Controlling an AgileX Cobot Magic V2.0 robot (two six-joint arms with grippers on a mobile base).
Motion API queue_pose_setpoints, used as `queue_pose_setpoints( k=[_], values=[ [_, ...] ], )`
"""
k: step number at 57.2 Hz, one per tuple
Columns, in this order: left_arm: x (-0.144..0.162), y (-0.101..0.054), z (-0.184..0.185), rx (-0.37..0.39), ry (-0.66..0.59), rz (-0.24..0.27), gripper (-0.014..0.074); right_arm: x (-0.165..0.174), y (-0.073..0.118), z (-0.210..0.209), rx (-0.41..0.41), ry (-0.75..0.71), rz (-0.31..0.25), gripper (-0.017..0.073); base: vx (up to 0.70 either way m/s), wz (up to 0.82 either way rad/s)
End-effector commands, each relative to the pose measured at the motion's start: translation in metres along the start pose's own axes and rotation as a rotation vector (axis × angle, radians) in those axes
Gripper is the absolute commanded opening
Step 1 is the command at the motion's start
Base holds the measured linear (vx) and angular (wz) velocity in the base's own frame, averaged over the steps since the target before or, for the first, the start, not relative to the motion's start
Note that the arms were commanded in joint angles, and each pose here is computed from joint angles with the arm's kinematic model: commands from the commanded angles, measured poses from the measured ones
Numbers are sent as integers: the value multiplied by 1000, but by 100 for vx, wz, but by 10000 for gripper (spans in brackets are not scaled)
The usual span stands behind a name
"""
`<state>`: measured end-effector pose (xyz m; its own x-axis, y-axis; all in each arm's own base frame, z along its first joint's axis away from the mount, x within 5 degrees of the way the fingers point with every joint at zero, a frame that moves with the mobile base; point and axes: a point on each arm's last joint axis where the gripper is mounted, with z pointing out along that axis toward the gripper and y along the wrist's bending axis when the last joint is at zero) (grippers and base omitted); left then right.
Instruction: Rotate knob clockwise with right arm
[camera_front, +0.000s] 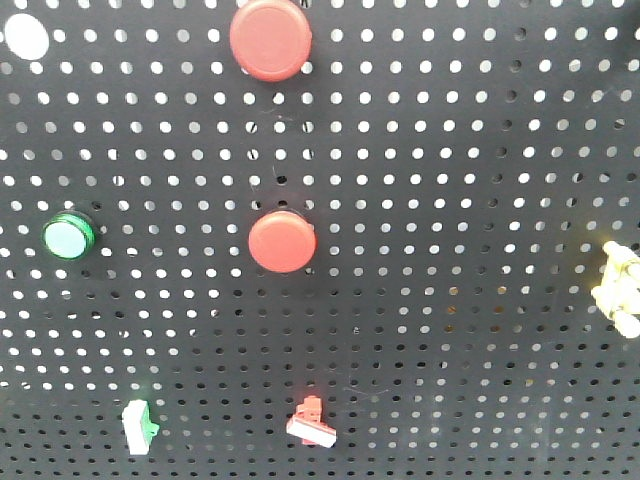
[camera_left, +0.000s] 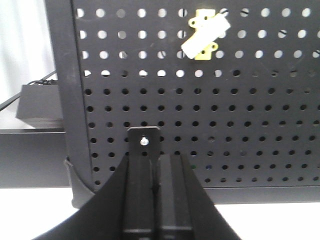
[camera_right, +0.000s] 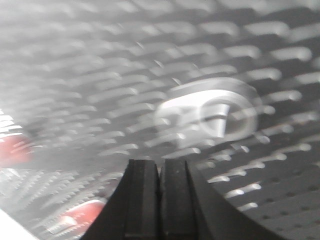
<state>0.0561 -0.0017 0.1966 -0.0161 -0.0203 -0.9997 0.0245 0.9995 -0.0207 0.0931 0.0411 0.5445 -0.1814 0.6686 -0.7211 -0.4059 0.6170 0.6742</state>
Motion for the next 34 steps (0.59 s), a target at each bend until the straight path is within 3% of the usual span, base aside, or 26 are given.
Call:
queue_pose_setpoints(
  k=[1, 3, 12, 19, 24, 34],
  values=[
    [-5, 0, -1, 2, -84, -9, -6, -15, 13, -29, -28, -121, -124, -9, 0, 0],
    [-5, 0, -1, 2, -84, -9, -6, -15, 14, -41, -5, -126, -178, -9, 0, 0],
    [-5, 0, -1, 2, -84, -9, -6, -7, -2, -80, 152, -141, -539, -9, 0, 0],
    [-5, 0, -1, 2, -84, -9, -6, 18, -26, -98, 203, -129, -735, -9, 0, 0],
    [-5, 0, -1, 2, -84, -9, -6, 45, -52, -100, 214, -92, -809, -9, 0, 0],
    [-5, 0, -1, 2, -84, -9, -6, 84, -88, -88, 144, -167, -816, -9, 0, 0]
  ],
)
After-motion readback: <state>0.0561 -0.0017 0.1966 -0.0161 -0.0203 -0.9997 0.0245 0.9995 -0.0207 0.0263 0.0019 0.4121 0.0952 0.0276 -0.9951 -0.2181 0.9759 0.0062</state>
